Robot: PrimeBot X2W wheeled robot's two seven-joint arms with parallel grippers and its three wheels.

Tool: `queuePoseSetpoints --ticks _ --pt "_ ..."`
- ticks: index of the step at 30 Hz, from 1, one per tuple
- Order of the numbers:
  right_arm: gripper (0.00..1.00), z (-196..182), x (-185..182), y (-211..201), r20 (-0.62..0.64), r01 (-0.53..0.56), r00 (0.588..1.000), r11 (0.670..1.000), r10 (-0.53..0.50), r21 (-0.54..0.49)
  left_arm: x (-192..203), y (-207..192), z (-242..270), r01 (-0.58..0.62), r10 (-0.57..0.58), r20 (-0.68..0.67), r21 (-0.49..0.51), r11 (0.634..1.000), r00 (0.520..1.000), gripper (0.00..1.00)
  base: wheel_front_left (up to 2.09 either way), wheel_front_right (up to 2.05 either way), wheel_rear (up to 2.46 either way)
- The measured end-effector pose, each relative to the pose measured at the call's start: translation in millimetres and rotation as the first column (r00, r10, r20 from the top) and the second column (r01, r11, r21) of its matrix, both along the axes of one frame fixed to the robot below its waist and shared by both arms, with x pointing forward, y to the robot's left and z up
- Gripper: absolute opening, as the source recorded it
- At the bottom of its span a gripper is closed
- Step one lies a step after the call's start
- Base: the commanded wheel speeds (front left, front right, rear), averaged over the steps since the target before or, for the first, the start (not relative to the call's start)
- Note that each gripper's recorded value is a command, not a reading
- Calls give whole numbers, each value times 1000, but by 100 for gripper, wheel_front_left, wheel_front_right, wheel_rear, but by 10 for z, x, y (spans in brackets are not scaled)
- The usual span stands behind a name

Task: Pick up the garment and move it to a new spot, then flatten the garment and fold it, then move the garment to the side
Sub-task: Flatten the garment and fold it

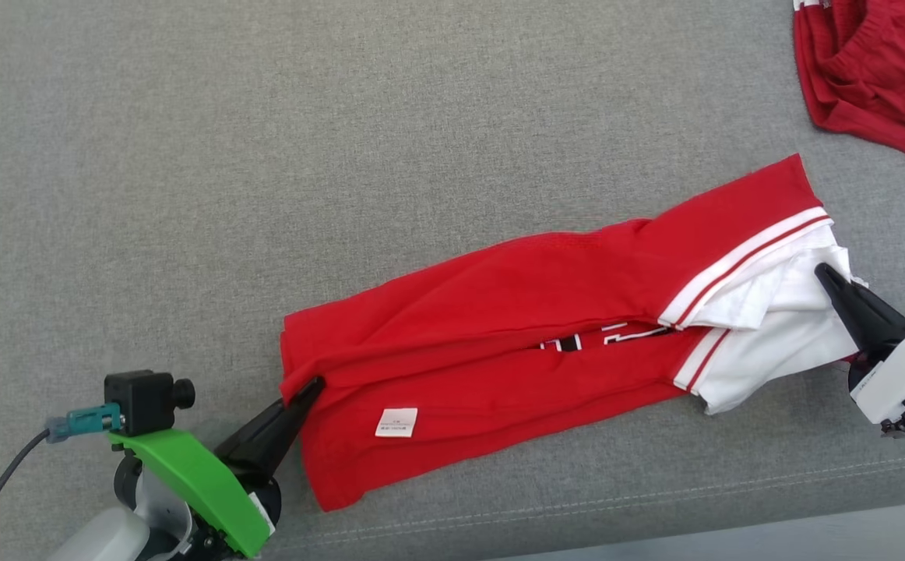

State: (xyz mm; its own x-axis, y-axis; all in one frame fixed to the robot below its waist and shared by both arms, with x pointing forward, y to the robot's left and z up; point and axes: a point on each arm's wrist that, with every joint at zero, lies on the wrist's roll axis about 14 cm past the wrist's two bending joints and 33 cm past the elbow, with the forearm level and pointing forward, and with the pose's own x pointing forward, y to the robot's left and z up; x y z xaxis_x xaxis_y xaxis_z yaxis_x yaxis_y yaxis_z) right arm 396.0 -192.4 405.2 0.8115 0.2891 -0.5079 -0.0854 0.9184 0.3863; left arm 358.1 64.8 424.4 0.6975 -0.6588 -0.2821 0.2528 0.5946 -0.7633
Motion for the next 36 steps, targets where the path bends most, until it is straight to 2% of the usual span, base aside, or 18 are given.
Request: queuePoseSetpoints --ticks 13,21,26,31,36 --pt "0 96 -100 13 10 -17 1000 1000 17 3 -49 25 -40 7 -7 -10 14 1000 1000 0 0 0 0" --pt "0 42 -124 168 -19 -95 995 995 95 -15 -81 -22 -77 24 -23 -30 2 1000 999 0 0 0 0" --pt "0 101 102 222 9 -97 995 995 97 -6 -123 -89 -153 58 -57 -66 -1 998 996 0 0 0 0" --pt "0 157 365 181 38 -88 995 996 89 -20 1 -110 -139 71 -71 -52 1 997 996 0 0 0 0" --pt "0 62 472 132 3 -87 996 995 87 -41 70 -92 -156 67 -66 -48 6 998 997 0 0 0 0"
